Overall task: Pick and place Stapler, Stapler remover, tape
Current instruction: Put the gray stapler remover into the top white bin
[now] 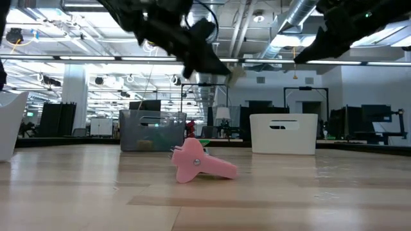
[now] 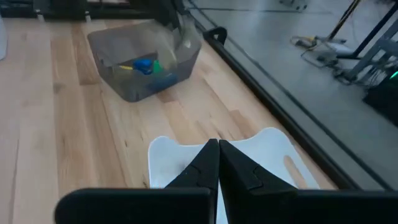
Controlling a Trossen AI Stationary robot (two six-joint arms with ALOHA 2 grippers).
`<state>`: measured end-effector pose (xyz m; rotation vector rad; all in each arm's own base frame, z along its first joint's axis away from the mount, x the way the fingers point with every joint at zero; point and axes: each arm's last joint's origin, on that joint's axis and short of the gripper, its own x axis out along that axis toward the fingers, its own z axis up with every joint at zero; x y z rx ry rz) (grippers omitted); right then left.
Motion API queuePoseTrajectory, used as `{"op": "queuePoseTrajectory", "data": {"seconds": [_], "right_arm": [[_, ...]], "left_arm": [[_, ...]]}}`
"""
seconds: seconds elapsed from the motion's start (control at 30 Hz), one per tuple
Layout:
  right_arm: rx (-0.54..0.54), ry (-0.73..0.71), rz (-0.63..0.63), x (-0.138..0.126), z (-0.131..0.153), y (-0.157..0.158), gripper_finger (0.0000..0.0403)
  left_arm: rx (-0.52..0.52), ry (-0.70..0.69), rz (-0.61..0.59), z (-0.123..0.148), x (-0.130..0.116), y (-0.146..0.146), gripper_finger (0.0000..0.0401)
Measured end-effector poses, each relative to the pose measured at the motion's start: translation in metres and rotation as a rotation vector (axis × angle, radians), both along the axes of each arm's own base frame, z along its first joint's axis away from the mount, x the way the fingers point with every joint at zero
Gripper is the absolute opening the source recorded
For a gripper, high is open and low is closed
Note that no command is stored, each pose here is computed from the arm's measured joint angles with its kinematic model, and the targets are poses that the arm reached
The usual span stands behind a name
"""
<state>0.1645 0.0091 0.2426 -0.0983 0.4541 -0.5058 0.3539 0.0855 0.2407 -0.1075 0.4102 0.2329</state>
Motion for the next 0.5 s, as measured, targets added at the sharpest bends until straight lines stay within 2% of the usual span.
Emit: {"op": "queuePoseTrajectory", "data": {"seconds": [0.2, 0.5], "right_arm": [[-0.015, -0.039, 0.01, 0.0, 0.004, 0.005, 0.0], [-0.021, -0.044, -0.01, -0.001, 0.005, 0.003, 0.0]], "left_arm": [[-0.071, -0.128, -0.08, -0.026, 0.024, 0.014, 0.0002], [-0.096, -0.099, -0.126, -0.042, 0.049, 0.016, 0.0002]]}}
